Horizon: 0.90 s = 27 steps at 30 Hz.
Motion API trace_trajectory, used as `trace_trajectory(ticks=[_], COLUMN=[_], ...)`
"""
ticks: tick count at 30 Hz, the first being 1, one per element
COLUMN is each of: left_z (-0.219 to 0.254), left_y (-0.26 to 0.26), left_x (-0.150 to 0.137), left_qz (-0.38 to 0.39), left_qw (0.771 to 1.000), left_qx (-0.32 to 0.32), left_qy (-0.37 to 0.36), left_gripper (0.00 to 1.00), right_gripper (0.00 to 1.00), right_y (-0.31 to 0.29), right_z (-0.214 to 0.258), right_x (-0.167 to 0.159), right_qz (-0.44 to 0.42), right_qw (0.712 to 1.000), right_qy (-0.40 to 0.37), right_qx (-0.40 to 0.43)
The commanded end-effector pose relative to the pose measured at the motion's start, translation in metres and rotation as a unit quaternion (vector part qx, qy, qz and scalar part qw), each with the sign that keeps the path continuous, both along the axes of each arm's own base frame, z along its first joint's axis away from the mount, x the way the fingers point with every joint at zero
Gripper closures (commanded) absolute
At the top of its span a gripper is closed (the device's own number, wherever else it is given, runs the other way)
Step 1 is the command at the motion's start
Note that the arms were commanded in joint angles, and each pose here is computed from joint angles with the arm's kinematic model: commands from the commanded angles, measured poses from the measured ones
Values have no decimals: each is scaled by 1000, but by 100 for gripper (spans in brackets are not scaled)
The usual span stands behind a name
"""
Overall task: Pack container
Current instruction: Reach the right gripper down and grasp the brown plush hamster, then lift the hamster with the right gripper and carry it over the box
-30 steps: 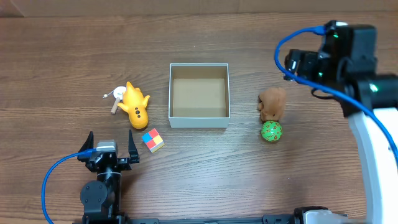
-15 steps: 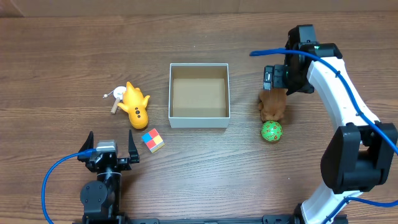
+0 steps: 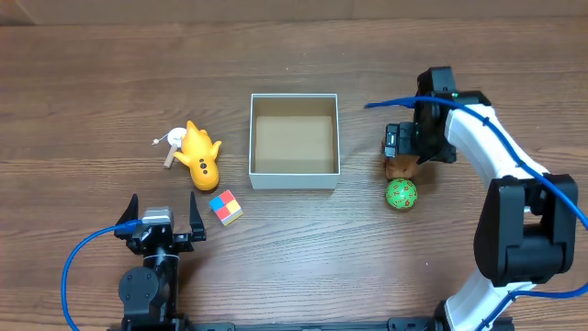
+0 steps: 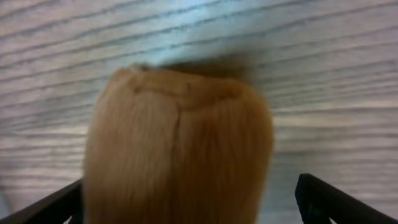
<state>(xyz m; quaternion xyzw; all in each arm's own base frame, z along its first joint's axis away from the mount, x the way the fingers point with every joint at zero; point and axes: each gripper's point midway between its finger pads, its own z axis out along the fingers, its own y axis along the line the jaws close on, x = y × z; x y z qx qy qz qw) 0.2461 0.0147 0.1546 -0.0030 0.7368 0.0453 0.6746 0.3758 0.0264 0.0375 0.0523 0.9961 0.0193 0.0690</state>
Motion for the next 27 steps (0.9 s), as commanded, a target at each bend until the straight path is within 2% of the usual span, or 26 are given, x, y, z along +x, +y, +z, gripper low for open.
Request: trace_trajectory(ticks=[1,4,7,12,15,20,23,27], left_z=[1,1,1,1,1,1,1,2], left_y=[-2,-2,-2,-2,-2,-2,-2,-2], left_x=[0,0,0,0,0,0,0,0], left_qz=[-7,-7,-7,-7,-7,-7,-7,-7], left_qw=[1000,1000,1000,1000,1000,1000,1000,1000], left_qx=[7,7,7,7,7,7,7,7], left_qy=[-4,-4,-4,-4,-4,-4,-4,-5], left_gripper=[0,0,0,0,0,0,0,0], right_gripper=[25,64,78,81,80,80,80,80], right_y=[1,1,3,16,37,81,119,160], right_z=[2,4,14,54,109,164,179,176], right_x=[3,6,12,26,38,35,25,9], right_qz=[-4,-4,-3,14,39,89,135,174], right_qw=[1000,1000,1000,999,997,991,985,978], right_qy=[-14,-18,-26,-39,-67,-98,-109,-108], right_qx=[7,7,8,5,3,12,19,27])
